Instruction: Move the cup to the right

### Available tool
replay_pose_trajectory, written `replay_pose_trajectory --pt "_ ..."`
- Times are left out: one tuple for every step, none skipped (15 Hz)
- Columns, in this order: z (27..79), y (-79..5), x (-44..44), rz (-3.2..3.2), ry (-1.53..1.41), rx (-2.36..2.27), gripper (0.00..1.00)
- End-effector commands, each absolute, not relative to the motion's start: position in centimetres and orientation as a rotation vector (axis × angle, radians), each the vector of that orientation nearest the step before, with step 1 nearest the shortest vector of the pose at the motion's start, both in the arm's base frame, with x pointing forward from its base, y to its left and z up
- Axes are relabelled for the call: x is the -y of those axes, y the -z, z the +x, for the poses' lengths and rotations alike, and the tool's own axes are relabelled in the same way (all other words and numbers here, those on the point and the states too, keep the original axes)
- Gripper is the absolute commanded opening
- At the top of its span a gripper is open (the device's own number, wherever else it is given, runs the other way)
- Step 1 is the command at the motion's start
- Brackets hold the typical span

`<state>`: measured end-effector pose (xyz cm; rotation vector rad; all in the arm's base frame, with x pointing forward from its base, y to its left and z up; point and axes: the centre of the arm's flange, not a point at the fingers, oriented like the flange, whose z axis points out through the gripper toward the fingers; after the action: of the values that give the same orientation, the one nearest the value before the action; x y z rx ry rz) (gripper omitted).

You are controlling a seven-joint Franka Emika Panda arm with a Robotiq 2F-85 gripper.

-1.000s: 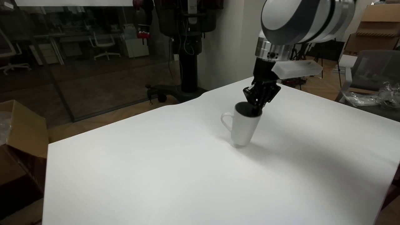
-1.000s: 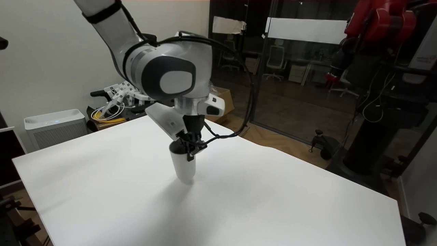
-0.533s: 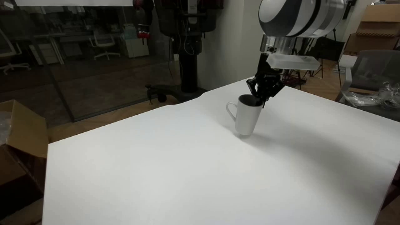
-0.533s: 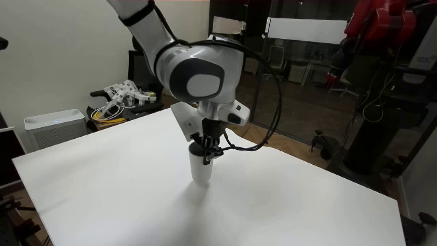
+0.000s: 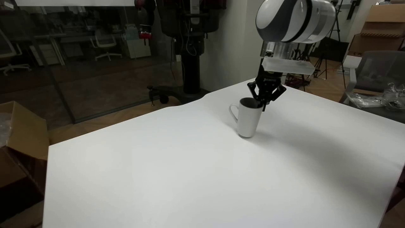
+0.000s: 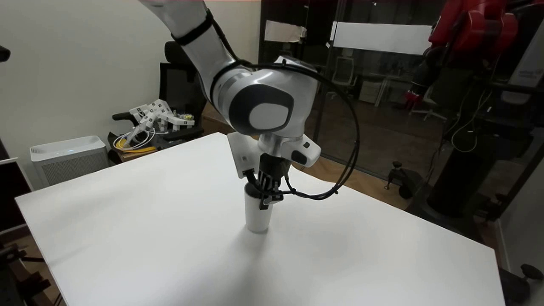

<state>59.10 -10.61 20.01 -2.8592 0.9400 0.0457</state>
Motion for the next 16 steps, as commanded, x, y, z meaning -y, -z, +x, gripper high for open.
replay_pose_trajectory --pt "61.0 -20.4 10.9 -2.833 -0.022 -1.072 0.02" --pt "61.1 -20.3 10.9 -2.826 -0.023 -1.091 0.02" --pt "61.2 -20.3 11.0 -2.820 -0.023 -1.109 0.02" --pt "61.3 -20.2 11.0 -2.817 -0.022 -1.122 0.02" --pt "61.3 -20.2 11.1 -2.813 -0.017 -1.138 0.02" --pt "61.4 -20.2 11.1 -2.808 -0.018 -1.151 0.11" --pt "61.4 -20.3 11.1 -2.807 -0.016 -1.162 0.35" --pt "61.5 -20.4 11.1 -2.804 -0.016 -1.172 0.36" --pt "61.6 -20.5 11.1 -2.801 -0.011 -1.181 0.38" --pt "61.7 -20.7 11.1 -2.800 -0.003 -1.186 0.46" --pt "61.8 -20.9 11.1 -2.799 0.005 -1.191 0.51" --pt "61.9 -21.1 11.0 -2.799 0.015 -1.194 0.58" --pt "61.9 -21.3 10.9 -2.799 0.023 -1.195 0.66" --pt "61.8 -21.6 10.7 -2.800 0.034 -1.193 0.72" --pt "61.8 -21.9 10.5 -2.801 0.045 -1.190 0.80" --pt "61.7 -22.2 10.2 -2.803 0.060 -1.184 0.86"
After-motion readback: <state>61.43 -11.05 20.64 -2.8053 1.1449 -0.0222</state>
